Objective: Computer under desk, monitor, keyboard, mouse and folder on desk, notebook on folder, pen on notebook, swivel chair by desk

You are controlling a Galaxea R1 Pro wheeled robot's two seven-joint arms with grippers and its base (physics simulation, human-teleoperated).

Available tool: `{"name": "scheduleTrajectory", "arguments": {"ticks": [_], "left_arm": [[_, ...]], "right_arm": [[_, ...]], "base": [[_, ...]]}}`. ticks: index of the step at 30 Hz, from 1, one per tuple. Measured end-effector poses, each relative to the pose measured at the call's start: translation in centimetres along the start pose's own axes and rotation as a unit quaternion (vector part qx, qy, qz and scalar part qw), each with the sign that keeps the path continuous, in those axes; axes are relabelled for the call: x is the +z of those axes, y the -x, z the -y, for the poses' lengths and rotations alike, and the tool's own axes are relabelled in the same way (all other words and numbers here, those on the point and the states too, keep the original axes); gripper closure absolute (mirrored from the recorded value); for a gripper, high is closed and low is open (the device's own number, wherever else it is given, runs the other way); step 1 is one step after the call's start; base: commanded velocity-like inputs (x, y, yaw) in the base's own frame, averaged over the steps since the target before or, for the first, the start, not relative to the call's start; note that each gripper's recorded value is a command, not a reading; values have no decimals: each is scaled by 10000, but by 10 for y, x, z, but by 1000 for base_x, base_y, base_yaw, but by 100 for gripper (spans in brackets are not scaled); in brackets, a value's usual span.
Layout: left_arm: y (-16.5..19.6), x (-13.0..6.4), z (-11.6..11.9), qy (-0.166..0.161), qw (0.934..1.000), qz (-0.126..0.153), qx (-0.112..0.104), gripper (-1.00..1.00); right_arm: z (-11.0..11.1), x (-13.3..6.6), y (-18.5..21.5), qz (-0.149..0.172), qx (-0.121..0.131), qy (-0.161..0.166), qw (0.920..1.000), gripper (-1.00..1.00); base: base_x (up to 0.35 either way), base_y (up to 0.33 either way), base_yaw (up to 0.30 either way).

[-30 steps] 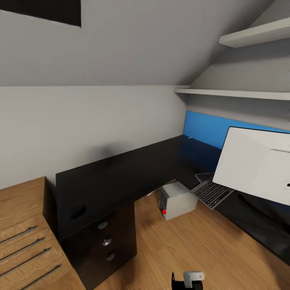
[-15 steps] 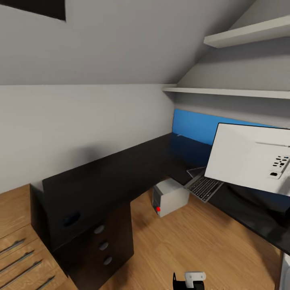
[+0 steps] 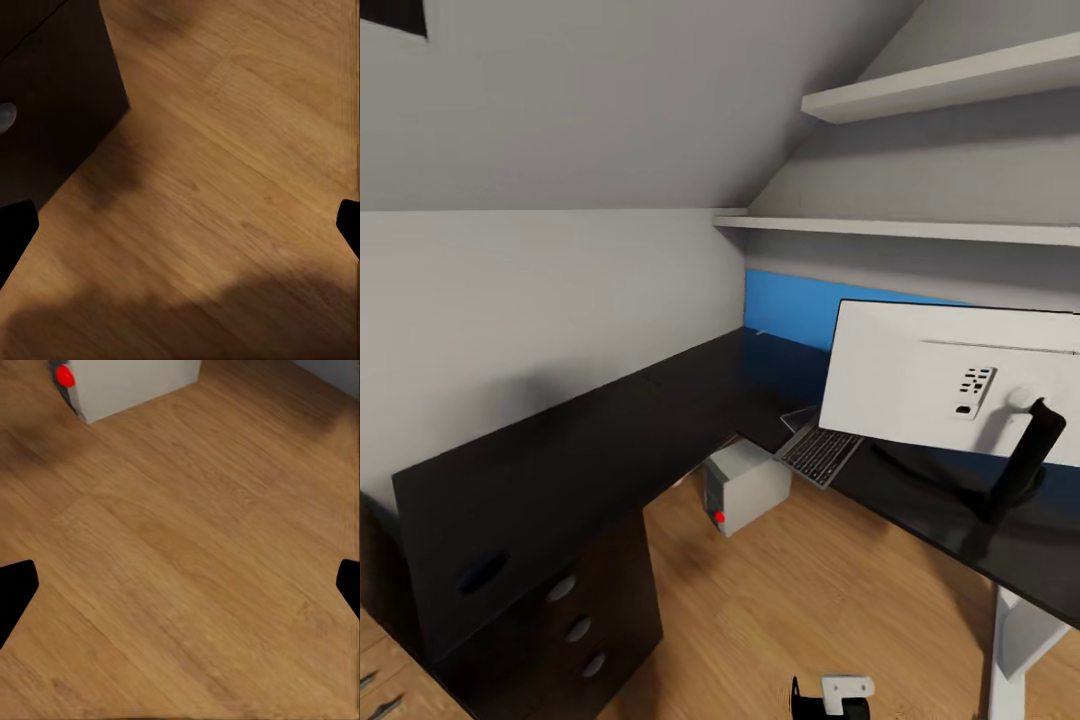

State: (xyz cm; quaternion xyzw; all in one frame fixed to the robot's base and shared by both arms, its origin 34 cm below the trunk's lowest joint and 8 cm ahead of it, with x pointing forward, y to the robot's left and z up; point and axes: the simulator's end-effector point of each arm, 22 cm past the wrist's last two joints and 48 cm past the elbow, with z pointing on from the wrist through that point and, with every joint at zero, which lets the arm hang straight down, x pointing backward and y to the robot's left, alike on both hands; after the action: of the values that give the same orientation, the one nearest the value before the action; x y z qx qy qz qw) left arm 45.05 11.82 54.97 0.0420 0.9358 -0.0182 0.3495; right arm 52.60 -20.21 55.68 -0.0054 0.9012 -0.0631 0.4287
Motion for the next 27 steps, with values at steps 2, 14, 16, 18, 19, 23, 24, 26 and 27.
{"name": "scheduleTrajectory", "arguments": {"ticks": [2,14,16,18,19,23,24,26,27], "left_arm": [[0,0,0,-2,10000,0,-2,-100],[2,0,0,2,10000,21,-9,-100],[2,0,0,1,10000,27,-9,-100],[3,0,0,1,10000,32,-9,-100],[3,0,0,1,10000,35,-8,-100],[4,-1,1,0,10000,45,-6,-100],[4,-1,1,-1,10000,46,-5,-100],[4,-1,1,0,10000,46,-5,-100],[4,-1,1,-1,10000,47,-5,-100]], "right_arm": [[2,0,-1,-19,71,-51,10000,-100],[5,0,0,-12,134,-98,9999,-100],[5,0,1,-5,136,-99,9999,-100],[5,0,2,3,137,-98,9999,-100],[5,0,2,8,139,-98,9999,-100],[5,0,3,23,141,-100,9998,-100],[6,0,4,24,141,-100,9998,-100],[5,0,4,27,138,-98,9999,-100],[5,0,4,29,137,-97,9999,-100]], "base": [[0,0,-287],[-47,110,-289],[-76,245,-283],[-41,158,-280],[-22,87,-268],[-11,42,-160],[-4,15,-60],[-2,8,-34],[-2,6,-24]]}}
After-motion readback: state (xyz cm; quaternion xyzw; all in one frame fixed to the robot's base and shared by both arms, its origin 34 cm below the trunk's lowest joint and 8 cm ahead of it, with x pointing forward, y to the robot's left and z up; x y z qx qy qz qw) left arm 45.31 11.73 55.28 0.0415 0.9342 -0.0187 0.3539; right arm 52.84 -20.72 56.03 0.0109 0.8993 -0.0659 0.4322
